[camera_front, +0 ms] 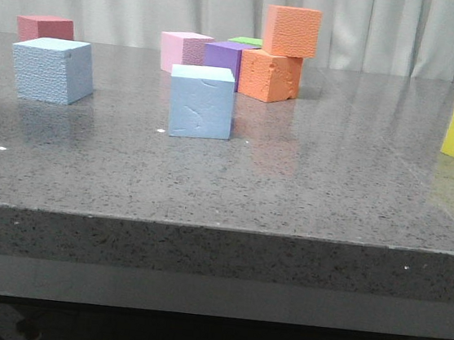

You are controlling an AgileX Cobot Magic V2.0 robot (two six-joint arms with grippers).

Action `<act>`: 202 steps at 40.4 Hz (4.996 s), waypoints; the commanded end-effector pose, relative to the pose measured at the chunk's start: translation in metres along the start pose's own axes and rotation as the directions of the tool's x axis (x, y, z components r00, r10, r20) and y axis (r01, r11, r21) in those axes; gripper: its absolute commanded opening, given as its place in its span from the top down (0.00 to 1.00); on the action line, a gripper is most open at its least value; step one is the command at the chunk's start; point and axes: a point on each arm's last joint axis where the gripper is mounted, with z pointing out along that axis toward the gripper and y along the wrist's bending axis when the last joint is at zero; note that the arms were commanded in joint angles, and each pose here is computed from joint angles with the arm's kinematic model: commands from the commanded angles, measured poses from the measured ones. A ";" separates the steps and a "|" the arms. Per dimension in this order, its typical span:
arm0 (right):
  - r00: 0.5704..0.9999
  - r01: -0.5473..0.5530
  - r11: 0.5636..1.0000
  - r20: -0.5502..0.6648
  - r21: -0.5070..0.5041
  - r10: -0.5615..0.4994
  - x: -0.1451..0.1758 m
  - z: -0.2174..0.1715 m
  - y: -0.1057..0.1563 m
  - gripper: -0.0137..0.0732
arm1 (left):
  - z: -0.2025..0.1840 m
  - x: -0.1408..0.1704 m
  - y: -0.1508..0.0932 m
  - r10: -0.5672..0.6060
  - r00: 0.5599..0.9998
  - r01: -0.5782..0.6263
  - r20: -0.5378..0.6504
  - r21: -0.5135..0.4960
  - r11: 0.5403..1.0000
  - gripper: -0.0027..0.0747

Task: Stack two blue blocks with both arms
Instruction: 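Move the left gripper toward the light-blue cube nearest the red cube, then lower the left gripper around that light-blue cube and close, then lift the light-blue cube and carry it over the placed blue cube, then lower the held cube onto the other light-blue cube and open, then raise the left gripper away from the stacked cubes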

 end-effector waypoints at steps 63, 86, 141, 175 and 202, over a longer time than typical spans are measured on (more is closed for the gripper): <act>0.995 -0.009 1.000 0.096 0.027 0.007 -0.013 -0.006 -0.002 0.40 | 0.069 -0.089 0.007 0.195 0.977 -0.170 -0.080 0.249 0.953 0.49; 0.995 -0.009 1.000 0.096 0.027 0.007 -0.013 -0.006 -0.002 0.40 | 0.052 -0.089 -0.090 0.718 0.648 -0.735 0.255 0.460 0.499 0.49; 0.995 -0.009 1.000 0.096 0.027 0.007 -0.013 -0.006 -0.002 0.40 | 0.081 -0.071 -0.096 0.774 0.603 -0.738 0.196 0.505 0.447 0.49; 0.995 -0.009 1.000 0.096 0.027 0.007 -0.013 -0.006 -0.002 0.40 | 0.068 -0.087 -0.089 0.717 0.663 -0.734 0.218 0.376 0.565 0.19; 0.995 -0.009 1.000 0.096 0.027 0.007 -0.013 -0.006 -0.002 0.40 | 0.003 -0.100 -0.069 0.406 0.903 -0.430 0.142 0.256 0.866 0.19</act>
